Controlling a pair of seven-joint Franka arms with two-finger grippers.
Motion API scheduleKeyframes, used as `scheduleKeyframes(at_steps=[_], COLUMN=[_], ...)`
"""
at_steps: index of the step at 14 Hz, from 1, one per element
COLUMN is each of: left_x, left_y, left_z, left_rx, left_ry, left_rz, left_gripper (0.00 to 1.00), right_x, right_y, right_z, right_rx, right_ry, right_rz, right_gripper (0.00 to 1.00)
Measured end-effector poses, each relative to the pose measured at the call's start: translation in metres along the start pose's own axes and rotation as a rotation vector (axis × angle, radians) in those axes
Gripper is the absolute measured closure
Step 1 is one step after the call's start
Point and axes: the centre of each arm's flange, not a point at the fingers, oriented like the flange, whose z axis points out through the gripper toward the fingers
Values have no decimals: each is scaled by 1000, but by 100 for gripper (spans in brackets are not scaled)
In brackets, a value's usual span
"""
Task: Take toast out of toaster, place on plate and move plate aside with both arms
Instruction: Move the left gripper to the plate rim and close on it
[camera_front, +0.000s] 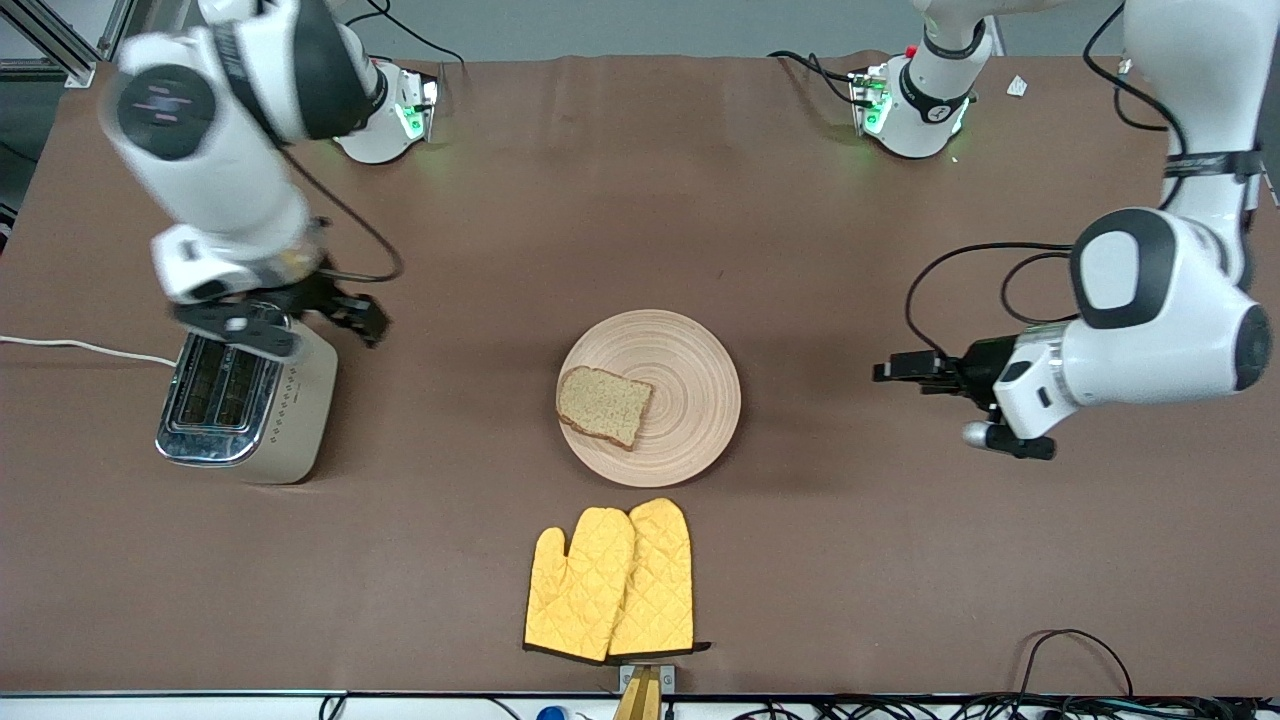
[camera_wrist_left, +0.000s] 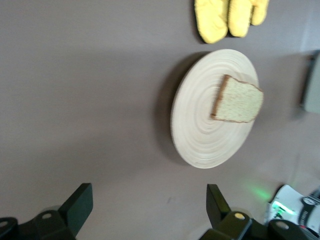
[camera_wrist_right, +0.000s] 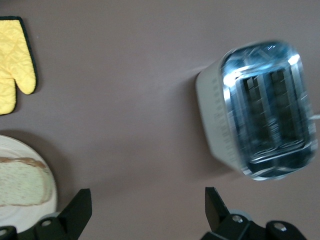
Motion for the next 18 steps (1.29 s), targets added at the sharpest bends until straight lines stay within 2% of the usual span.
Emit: scheduleKeyframes(at_steps=[3, 6, 8, 10, 14, 18], left_x=[-9, -12, -10, -7, -4, -5], left_y=[-19, -48, -55, -53, -47, -47], left_z=[50, 93, 118, 140, 189, 219], left_rx=[-163, -246, -300, -327, -379, -374], left_ry=[-16, -12, 3, 25, 90, 102], left_rz=[58, 82, 56, 29, 1, -24], left_gripper=[0, 2, 6, 10, 13, 18], right_x=[28, 27, 20, 12, 11, 14], right_y=[97, 153, 172, 181, 172, 174], right_z=[-36, -85, -128, -145, -136, -135], right_rx=[22, 54, 77, 84, 75, 74], right_ry=[14, 24, 61, 54, 28, 45], right_rz=[-109, -130, -151, -169, -198, -272], right_gripper=[0, 0, 0, 0, 0, 0])
